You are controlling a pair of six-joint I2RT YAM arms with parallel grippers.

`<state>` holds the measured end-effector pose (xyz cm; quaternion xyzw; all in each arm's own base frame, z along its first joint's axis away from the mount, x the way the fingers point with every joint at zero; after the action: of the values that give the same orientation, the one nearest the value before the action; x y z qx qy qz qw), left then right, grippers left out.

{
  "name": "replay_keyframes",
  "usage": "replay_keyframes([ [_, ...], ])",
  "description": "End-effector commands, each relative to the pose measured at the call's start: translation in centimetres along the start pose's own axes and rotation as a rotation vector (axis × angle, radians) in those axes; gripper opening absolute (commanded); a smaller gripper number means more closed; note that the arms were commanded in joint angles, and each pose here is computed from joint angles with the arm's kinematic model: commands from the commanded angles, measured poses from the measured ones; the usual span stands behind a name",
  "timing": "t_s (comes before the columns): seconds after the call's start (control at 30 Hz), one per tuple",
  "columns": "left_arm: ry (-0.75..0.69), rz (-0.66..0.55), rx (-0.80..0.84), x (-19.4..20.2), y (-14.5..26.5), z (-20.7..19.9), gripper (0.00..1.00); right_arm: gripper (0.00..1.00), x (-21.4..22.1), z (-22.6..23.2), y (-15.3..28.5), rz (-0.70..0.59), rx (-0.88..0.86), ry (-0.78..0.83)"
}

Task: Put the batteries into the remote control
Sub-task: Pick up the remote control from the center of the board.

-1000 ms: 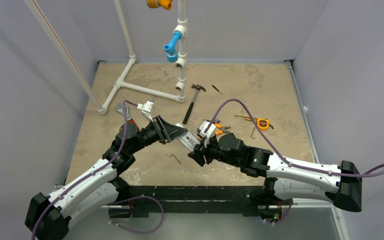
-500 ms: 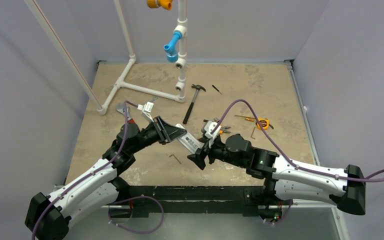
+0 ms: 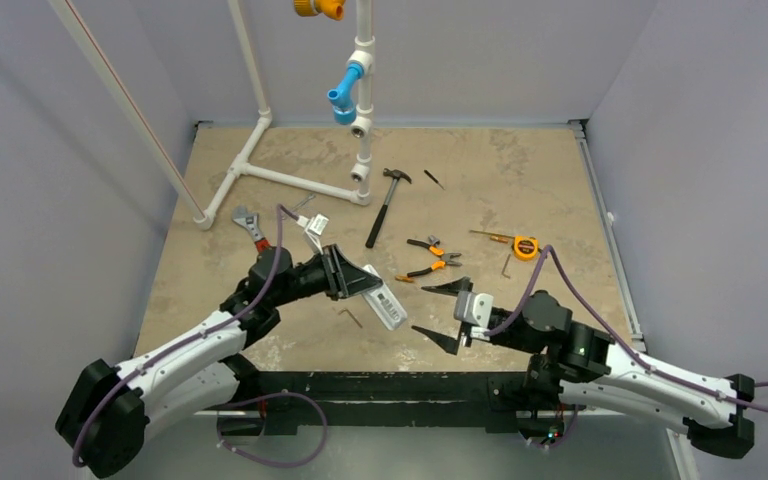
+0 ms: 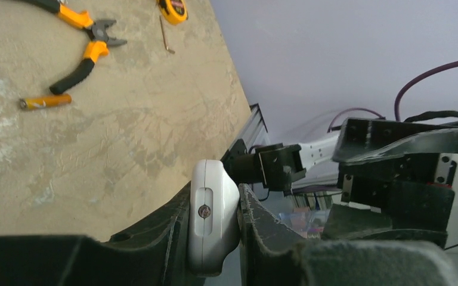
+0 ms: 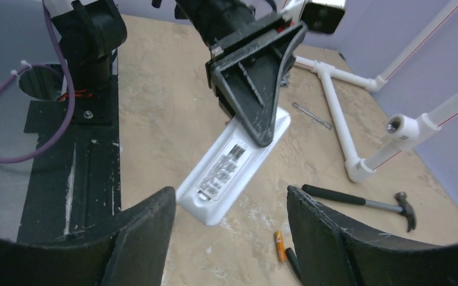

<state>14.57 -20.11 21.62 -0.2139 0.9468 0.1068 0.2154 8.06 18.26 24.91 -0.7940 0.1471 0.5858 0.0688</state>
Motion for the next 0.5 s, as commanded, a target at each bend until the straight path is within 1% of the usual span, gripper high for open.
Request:
replay_keyframes([
  [0.0,-0.066,0.128,0.139,1.7,-0.8,-0.5,0.00,0.62,0.7,0.4,0.9,0.004,-0.078,0.153],
  [0.03,-0.069,0.142,0.152,2.0,-1.0,-0.4,0.00,0.56,0.8,0.6,0.8,0.010,-0.106,0.169],
  [0.13,-0.049,0.178,0.167,3.1,-1.6,0.1,0.00,0.49,1.4,1.1,0.7,0.072,-0.180,0.198],
  [0.3,-0.035,0.196,0.216,3.6,-1.9,0.3,0.00,0.48,2.4,1.6,0.5,0.175,-0.279,0.226],
  [0.37,-0.037,0.203,0.222,3.7,-2.0,0.3,0.00,0.48,2.7,1.8,0.5,0.191,-0.309,0.239],
  [0.47,-0.034,0.207,0.224,3.6,-2.0,0.3,0.00,0.48,2.6,2.1,0.3,0.176,-0.340,0.262],
])
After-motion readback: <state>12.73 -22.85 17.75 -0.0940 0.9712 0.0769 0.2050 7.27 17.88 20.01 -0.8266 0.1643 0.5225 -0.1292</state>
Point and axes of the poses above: each gripper's point midway between its finger pads, its own y axis back along the fingers, its own z axis along the line the jaws close on, x = y × z, the point moved 8 cm from there along y, back along the fingers, and after that the axes turned 2 degrees about y, right-handed, at the moved point
